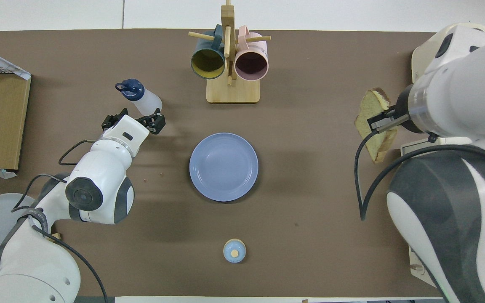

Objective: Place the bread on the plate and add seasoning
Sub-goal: 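Grasp the bread slice in the toaster with the right gripper, then carry the bread slice onto the blue plate and open the right gripper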

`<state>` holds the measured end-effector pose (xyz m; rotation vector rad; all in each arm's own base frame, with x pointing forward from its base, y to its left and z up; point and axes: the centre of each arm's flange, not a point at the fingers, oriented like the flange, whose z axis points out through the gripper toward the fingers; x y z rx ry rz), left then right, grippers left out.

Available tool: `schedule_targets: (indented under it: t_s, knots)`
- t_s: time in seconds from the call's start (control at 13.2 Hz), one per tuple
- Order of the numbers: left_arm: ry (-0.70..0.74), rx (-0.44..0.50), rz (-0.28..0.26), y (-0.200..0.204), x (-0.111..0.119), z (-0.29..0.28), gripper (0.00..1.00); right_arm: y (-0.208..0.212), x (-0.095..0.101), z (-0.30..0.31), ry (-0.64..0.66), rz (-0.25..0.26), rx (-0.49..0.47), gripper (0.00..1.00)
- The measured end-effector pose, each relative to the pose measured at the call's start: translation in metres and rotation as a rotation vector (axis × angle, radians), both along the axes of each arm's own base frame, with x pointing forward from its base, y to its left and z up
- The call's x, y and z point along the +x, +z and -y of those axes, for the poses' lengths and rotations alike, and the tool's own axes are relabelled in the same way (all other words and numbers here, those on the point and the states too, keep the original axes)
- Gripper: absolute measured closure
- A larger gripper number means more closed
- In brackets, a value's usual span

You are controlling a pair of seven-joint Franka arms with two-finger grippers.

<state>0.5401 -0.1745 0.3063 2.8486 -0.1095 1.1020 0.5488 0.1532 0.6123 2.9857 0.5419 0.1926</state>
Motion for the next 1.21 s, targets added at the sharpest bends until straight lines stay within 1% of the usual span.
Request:
schedule_targets:
  t_s: [0.15,0.38,0.53,0.68,0.83,1.21]
  knots:
    - [0.021,-0.006,0.002,-0.004,0.005,-0.001,0.0,-0.002,-0.009,-0.032,-0.033,-0.003,0.055,0.93]
    - [0.047,-0.02,0.019,-0.002,0.014,0.001,0.0,-0.019,-0.029,-0.091,-0.08,-0.008,0.13,0.93]
    - [0.07,-0.029,0.038,-0.005,0.021,0.002,0.0,-0.03,-0.045,-0.132,-0.09,-0.004,0.15,0.93]
    - [0.07,-0.023,0.048,-0.012,0.025,0.007,0.0,-0.046,-0.055,-0.169,-0.096,0.012,0.178,0.93]
    - [0.069,-0.019,0.052,-0.015,0.027,0.01,0.0,-0.07,-0.055,-0.199,-0.119,0.034,0.214,0.93]
    - [0.07,-0.019,0.053,-0.015,0.027,0.009,0.0,-0.118,-0.047,-0.251,-0.151,0.088,0.307,0.93]
